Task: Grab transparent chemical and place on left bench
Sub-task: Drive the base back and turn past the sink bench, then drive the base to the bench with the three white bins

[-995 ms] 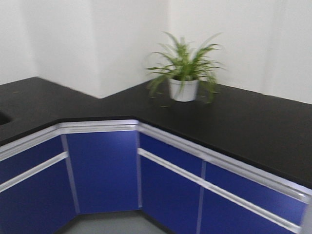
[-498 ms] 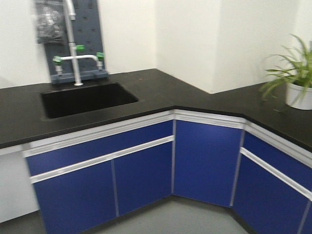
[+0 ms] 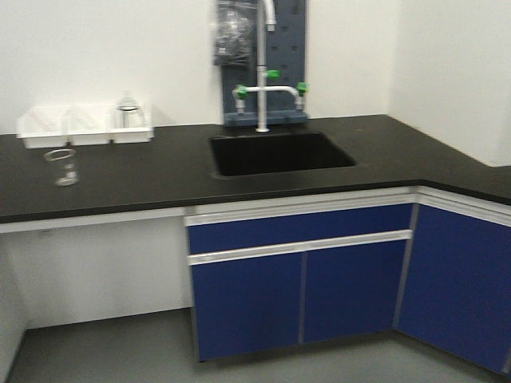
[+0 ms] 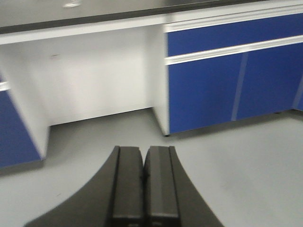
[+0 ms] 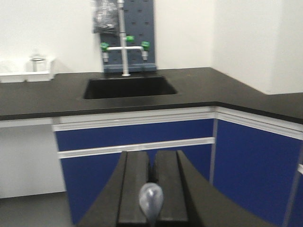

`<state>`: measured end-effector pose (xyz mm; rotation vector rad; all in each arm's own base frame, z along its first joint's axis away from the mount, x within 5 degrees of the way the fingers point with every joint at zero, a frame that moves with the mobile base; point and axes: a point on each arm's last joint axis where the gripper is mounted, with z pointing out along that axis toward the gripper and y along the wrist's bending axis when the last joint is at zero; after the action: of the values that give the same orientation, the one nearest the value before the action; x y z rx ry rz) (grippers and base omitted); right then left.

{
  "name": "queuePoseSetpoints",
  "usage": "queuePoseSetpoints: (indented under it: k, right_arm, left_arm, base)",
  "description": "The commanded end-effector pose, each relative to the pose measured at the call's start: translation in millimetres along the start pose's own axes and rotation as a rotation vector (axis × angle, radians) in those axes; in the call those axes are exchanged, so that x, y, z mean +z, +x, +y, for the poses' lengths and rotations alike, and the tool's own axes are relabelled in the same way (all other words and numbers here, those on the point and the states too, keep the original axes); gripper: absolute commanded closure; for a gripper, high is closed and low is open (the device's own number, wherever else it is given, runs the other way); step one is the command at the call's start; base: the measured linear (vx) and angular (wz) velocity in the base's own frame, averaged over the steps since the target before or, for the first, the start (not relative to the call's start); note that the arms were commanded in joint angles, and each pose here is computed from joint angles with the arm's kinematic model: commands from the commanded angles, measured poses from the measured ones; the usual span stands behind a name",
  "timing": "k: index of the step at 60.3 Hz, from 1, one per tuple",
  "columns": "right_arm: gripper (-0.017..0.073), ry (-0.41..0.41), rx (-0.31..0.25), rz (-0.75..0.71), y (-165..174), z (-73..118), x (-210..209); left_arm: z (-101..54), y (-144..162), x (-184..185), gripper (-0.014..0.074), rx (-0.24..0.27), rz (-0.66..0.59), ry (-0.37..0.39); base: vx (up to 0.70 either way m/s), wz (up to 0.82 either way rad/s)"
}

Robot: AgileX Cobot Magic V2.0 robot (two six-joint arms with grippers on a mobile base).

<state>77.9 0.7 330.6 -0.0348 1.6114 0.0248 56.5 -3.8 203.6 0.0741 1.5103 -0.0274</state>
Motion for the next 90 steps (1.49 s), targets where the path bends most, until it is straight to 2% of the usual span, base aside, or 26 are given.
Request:
queuePoseSetpoints:
  k: [1, 52, 90]
  right_arm:
    - [0.0559, -0.033, -0.021, -0.081, -14.3, 2.9, -1.0]
    - [0.0559, -0.032, -0.021, -0.081, -14.2, 2.9, -1.0]
    - [0.0559, -0.032, -0.021, -0.081, -14.2, 2.9, -1.0]
  left_arm:
    - [0.1, -2.8, -1.3, 0.0597, -0.009, -0.081, -0.002]
    - [0.1, -2.8, -1.3, 0.0597, -0.009, -0.081, -0.002]
    - [0.1, -2.8, -1.3, 0.0597, -0.009, -0.081, -0.002]
  base:
    - [-0.02, 0.6]
    - [0.12, 0.62]
    - [0.3, 0.36]
